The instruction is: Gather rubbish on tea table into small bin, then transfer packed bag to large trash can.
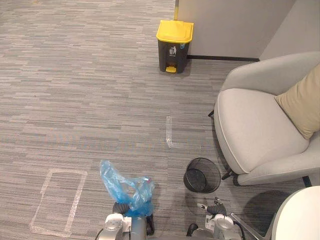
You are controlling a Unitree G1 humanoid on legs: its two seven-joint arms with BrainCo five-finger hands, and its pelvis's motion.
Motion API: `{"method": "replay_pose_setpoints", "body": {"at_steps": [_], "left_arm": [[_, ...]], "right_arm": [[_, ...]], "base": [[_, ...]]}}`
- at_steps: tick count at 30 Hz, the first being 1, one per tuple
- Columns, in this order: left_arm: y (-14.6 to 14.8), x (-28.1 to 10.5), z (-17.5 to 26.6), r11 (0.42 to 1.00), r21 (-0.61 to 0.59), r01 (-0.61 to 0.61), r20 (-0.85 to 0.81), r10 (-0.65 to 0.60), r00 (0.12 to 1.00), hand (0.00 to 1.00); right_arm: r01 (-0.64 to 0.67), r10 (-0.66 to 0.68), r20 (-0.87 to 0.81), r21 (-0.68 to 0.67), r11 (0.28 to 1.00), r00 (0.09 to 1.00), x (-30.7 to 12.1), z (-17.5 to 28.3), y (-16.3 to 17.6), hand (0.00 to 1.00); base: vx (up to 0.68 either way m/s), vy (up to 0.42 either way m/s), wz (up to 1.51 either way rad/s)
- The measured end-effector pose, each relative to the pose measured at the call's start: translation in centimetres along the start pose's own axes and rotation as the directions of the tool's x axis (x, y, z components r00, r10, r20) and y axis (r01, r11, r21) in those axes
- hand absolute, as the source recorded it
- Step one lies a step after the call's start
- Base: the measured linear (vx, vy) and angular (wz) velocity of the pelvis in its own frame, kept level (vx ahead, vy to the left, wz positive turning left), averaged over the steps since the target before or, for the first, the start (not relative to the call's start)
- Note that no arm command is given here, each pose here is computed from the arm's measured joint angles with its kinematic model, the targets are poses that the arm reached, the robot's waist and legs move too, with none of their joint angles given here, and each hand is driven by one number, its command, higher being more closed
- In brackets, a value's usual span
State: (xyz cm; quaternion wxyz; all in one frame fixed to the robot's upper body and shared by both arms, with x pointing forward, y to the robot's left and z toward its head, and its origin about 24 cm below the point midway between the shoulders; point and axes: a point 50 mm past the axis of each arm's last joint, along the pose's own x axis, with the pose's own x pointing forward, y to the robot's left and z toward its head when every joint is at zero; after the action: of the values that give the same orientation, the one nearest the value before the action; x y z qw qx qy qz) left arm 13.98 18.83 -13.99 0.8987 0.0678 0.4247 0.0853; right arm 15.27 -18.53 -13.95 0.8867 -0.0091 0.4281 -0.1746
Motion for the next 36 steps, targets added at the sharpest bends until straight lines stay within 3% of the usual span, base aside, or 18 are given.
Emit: {"method": "replay_pose_setpoints", "body": {"at_steps": [13, 18, 23, 30, 36], "left_arm": [[1.2, 0.2, -0.1, 0.999, -0.005, -0.036, -0.009, 0.036, 0.999, 1.00], [0.0, 0.1, -0.6, 1.000, -0.025, -0.017, -0.038, 0.016, 0.999, 1.00], [-1.4, -0.1, 0.9, 0.995, -0.102, -0.001, 0.028, 0.003, 1.000, 1.00], [-1.8, 0.7, 3.8, 0.995, -0.099, 0.018, 0.104, -0.007, 0.995, 1.00], [-1.3, 0.5, 1.8, 0.998, -0.065, 0.006, 0.037, -0.004, 0.999, 1.00]], "right_arm": [[0.000, 0.001, 0.012, -0.052, 0.999, 1.000, 0.2, 0.4, -0.3, 0.00], [0.041, -0.041, -0.019, -0.033, 0.999, 0.999, 0.3, -0.4, -1.8, 0.00], [0.005, -0.004, 0.051, -0.016, 1.000, 0.999, 0.2, 1.2, -0.4, 0.00], [-0.013, 0.011, 0.066, 0.023, 1.000, 0.998, 0.3, 2.4, 1.1, 0.00], [-0.027, 0.026, 0.043, 0.023, 0.999, 0.999, 0.1, 1.8, 1.6, 0.00]], "base": [[0.29, 0.027, 0.30], [0.58, -0.120, 0.36], [0.45, 0.020, -0.27], [0.36, 0.260, -0.45], [0.30, 0.195, -0.49]]}}
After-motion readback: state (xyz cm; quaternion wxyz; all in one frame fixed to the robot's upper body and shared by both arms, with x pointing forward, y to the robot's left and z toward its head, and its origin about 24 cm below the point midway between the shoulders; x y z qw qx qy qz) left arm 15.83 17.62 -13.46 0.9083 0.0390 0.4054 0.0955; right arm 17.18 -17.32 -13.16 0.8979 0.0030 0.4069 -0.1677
